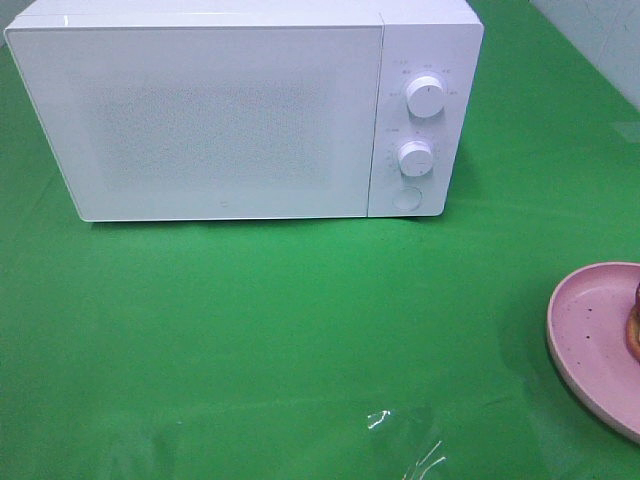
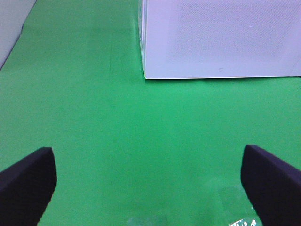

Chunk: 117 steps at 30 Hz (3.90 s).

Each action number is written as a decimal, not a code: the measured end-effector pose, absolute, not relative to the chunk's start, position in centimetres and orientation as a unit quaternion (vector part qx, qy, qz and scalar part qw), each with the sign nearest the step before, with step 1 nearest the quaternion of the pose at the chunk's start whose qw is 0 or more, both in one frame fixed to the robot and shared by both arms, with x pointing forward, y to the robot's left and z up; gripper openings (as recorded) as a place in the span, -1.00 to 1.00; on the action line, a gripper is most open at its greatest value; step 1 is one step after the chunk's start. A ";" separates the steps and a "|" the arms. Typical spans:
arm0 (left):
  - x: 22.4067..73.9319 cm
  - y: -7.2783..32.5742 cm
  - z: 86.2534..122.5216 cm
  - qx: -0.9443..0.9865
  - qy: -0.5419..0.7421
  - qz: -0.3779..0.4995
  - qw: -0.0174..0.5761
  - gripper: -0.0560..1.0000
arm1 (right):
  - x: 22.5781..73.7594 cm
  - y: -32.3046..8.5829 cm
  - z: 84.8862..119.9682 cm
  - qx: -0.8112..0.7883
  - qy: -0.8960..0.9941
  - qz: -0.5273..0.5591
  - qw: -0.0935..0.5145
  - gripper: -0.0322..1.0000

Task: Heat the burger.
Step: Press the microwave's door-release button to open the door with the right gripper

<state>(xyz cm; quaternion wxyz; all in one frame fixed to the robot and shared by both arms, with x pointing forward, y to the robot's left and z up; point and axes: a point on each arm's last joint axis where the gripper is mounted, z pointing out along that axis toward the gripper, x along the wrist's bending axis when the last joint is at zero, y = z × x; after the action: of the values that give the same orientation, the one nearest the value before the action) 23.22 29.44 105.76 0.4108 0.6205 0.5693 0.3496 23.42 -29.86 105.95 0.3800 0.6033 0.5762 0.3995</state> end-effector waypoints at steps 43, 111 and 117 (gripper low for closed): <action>23.2 29.4 105.8 0.620 0.569 0.350 0.411 0.98 | 31.2 -29.8 108.3 0.607 0.580 0.393 0.374 0.48; 23.2 29.4 105.8 0.620 0.569 0.350 0.411 0.98 | 44.9 -22.5 98.3 0.512 0.538 0.469 0.477 0.48; 23.2 29.4 105.8 0.620 0.569 0.350 0.411 0.98 | 44.6 -20.5 96.3 0.521 0.546 0.454 0.473 0.48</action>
<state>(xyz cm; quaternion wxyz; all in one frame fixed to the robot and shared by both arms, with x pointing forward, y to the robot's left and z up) 23.22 29.44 105.76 0.4108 0.6205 0.5693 0.3496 44.56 -20.49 96.32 0.4725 0.5214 0.5465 0.4542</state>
